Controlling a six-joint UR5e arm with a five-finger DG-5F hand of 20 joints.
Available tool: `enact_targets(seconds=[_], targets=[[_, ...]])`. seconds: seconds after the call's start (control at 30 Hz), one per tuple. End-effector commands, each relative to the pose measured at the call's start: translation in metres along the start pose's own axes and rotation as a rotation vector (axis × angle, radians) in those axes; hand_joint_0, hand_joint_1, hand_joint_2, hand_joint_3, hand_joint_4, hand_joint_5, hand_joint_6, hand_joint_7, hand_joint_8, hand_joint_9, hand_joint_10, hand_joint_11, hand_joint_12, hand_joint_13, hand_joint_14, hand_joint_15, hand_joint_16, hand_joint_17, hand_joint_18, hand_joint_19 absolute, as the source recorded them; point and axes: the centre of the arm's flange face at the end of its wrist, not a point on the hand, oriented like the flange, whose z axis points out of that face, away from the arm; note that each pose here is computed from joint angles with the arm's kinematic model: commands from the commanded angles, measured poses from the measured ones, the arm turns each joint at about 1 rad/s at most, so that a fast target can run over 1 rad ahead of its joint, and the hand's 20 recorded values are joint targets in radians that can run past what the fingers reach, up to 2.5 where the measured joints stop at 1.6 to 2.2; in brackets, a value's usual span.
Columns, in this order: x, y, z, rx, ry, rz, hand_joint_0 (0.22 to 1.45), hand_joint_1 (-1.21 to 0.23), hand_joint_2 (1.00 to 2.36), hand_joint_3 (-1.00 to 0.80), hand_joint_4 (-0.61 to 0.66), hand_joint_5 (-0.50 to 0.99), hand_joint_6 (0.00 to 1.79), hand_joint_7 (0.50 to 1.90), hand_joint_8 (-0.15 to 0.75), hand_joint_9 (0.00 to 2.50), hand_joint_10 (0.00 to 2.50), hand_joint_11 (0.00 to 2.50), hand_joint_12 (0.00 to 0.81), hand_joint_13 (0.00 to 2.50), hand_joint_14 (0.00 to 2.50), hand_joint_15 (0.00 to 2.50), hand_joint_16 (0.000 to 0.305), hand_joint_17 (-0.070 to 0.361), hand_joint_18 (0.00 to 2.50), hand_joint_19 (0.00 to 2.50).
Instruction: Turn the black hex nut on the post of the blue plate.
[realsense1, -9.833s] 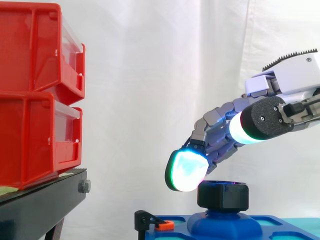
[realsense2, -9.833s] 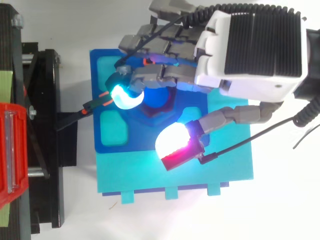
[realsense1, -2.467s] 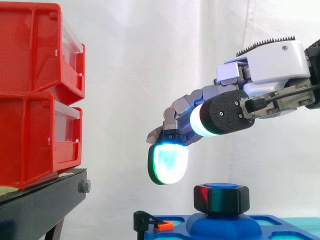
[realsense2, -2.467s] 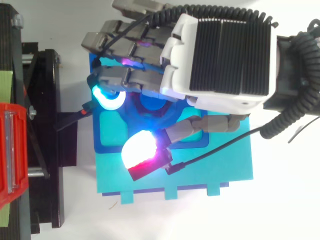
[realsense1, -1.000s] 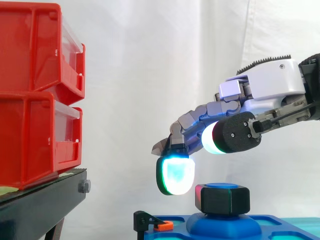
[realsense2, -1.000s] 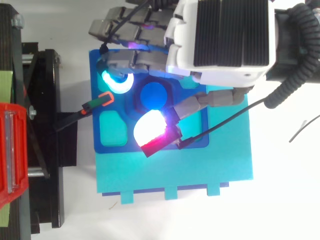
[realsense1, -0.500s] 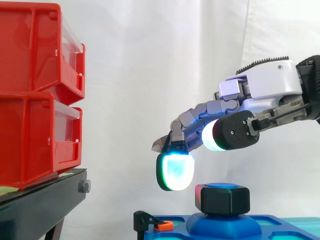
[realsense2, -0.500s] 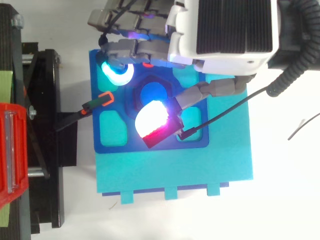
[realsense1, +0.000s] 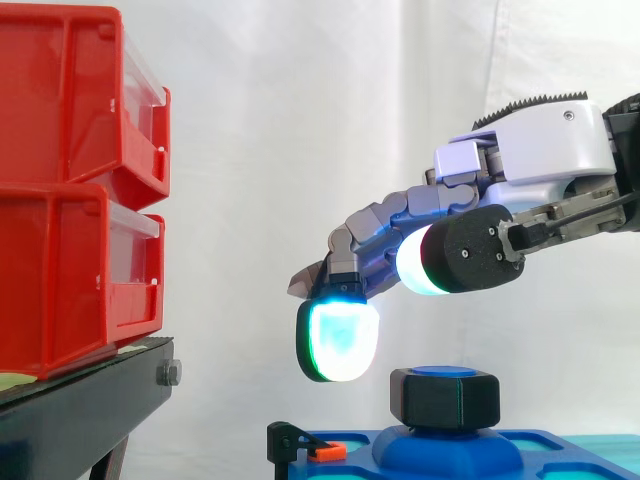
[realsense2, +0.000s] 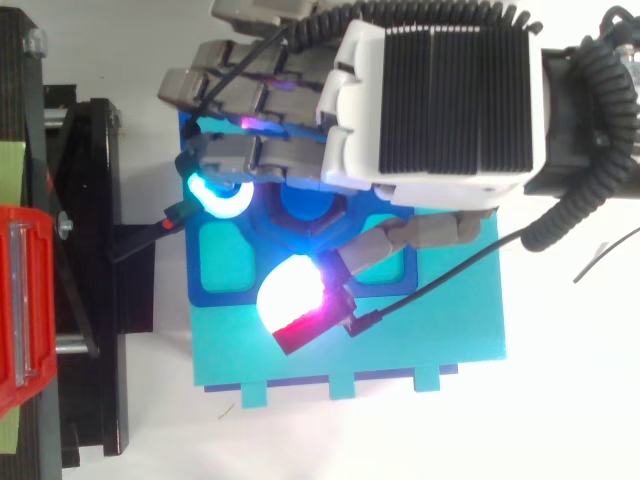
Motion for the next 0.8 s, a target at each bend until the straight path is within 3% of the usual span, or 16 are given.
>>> enact_targets(seconds=[0.0,0.2,0.37,0.6,0.77], targets=[[0.002,0.007,0.0,0.002,0.007,-0.002,0.47,-0.24,1.0,-0.5,0.17,-0.21,0.5,1.05,0.236,0.22,0.0,0.0,0.375,0.27,0.0,0.1,0.061,0.136,0.12,0.19],[0.006,0.016,-0.001,0.004,0.03,-0.006,0.47,-0.24,1.0,-0.5,0.17,-0.21,0.5,1.06,0.236,0.22,0.0,0.0,0.376,0.28,0.0,0.1,0.061,0.136,0.12,0.19],[0.006,0.016,-0.002,0.005,0.036,-0.008,0.47,-0.24,1.0,-0.5,0.17,-0.21,0.5,1.11,0.236,0.22,0.0,0.0,0.375,0.28,0.0,0.1,0.06,0.136,0.12,0.19],[0.009,0.015,-0.005,0.009,0.065,-0.013,0.48,-0.25,1.0,-0.5,0.18,-0.21,0.5,1.23,0.23,0.25,0.0,0.0,0.371,0.3,0.0,0.09,0.06,0.134,0.14,0.17],[0.009,0.014,-0.005,0.008,0.067,-0.017,0.48,-0.25,1.0,-0.5,0.18,-0.21,0.54,1.18,0.234,0.27,0.0,0.0,0.37,0.31,0.01,0.09,0.059,0.133,0.15,0.16]])
